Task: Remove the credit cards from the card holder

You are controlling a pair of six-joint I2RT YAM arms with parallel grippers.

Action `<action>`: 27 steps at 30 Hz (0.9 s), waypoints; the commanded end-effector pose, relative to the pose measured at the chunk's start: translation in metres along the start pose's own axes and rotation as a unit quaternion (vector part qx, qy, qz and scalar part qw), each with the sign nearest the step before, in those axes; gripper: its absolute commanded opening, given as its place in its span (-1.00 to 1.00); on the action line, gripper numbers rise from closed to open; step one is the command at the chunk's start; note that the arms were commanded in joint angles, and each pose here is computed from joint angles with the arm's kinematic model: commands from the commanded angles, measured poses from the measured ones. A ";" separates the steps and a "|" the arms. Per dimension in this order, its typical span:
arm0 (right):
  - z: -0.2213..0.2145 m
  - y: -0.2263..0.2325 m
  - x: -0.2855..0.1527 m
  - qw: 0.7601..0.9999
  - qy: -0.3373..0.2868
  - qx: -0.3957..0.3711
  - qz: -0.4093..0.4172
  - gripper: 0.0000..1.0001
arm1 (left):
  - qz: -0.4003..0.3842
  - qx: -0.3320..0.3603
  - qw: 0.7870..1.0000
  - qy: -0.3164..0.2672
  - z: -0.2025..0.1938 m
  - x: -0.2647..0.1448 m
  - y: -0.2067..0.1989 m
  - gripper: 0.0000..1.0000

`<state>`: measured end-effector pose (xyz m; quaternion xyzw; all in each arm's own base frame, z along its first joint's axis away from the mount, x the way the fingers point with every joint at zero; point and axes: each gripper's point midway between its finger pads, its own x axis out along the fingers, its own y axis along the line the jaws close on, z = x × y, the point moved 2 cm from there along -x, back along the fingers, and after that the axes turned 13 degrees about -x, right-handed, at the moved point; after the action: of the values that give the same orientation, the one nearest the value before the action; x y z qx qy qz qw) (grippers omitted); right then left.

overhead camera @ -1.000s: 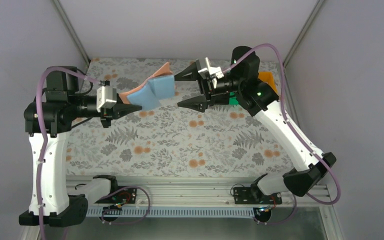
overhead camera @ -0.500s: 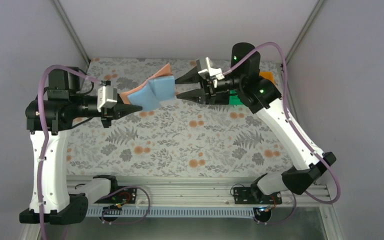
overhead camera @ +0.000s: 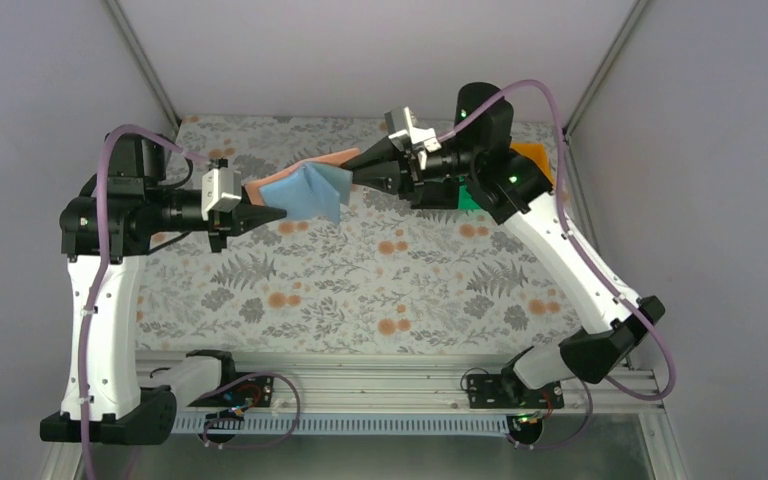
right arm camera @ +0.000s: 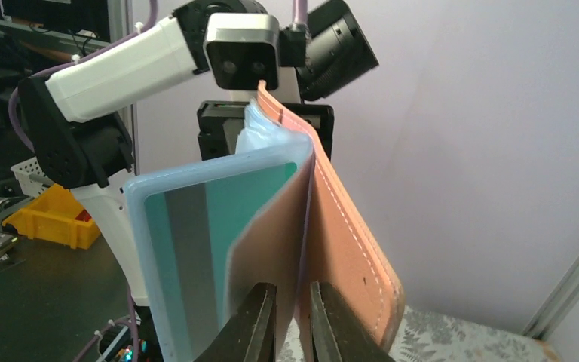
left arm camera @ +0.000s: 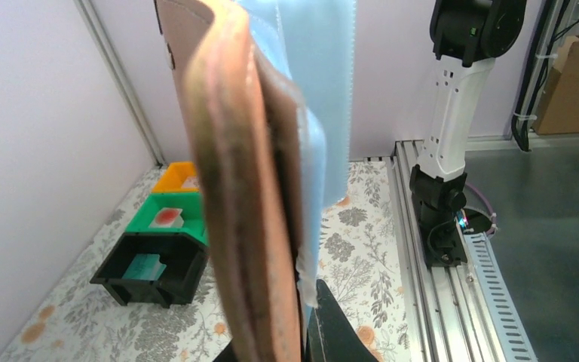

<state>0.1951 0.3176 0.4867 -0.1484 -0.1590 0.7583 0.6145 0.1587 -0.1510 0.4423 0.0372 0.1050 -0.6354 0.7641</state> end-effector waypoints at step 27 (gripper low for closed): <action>-0.024 0.008 0.027 0.995 0.062 0.039 -0.068 0.08 | 0.003 0.019 1.000 -0.013 0.007 -0.002 0.001 -0.95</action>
<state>0.1956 0.3454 0.4578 -0.1529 -0.1053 0.7186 0.6701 0.1632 -0.1507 0.4415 0.0317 0.1094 -0.6302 0.7680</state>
